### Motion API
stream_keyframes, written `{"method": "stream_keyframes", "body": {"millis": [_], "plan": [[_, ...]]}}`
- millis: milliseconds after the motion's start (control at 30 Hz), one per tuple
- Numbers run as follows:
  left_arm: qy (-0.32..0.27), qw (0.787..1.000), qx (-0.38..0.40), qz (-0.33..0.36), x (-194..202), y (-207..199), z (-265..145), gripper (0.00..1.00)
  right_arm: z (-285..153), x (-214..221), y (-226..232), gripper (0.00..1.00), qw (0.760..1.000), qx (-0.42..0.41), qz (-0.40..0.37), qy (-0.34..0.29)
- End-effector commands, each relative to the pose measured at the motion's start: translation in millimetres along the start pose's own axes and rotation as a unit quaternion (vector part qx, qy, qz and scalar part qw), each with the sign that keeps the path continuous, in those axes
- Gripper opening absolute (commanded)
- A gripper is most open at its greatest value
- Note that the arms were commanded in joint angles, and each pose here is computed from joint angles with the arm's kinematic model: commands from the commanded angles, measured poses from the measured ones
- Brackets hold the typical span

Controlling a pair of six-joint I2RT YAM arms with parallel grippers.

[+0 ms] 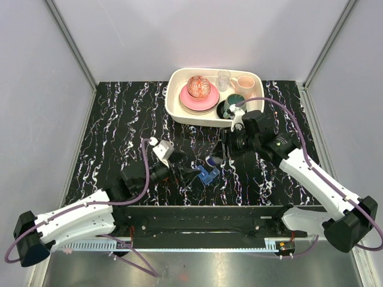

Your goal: Sort the pills into containers

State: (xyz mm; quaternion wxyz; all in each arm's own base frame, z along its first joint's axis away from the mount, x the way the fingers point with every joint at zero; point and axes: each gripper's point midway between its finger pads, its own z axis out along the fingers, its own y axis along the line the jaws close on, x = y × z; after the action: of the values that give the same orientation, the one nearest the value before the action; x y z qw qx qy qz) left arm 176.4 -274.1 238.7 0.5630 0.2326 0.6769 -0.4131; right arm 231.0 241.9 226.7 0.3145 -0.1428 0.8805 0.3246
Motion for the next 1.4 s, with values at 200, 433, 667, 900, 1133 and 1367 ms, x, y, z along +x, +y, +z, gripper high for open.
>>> {"method": "stream_keyframes", "body": {"millis": [200,433,667,900,1133,1367], "plan": [[-0.004,0.992,0.081,0.101,-13,-43,20,0.99,-38,19,72,0.00,0.979,-0.190,0.009,0.068],[0.009,0.991,0.077,0.107,-10,-53,43,0.99,-44,24,86,0.00,0.968,-0.239,0.020,0.076],[-0.004,0.992,0.079,0.096,-14,-58,51,0.85,-44,30,89,0.00,0.963,-0.254,0.030,0.086],[0.004,0.992,0.084,0.089,-14,-62,57,0.35,-45,32,89,0.00,0.962,-0.256,0.030,0.086],[0.008,0.995,0.085,0.051,-7,-65,56,0.00,-54,15,91,0.64,0.969,-0.246,0.019,0.035],[-0.049,0.997,0.037,-0.057,-20,-51,46,0.00,-66,-25,91,0.76,0.968,-0.225,0.044,-0.097]]}}
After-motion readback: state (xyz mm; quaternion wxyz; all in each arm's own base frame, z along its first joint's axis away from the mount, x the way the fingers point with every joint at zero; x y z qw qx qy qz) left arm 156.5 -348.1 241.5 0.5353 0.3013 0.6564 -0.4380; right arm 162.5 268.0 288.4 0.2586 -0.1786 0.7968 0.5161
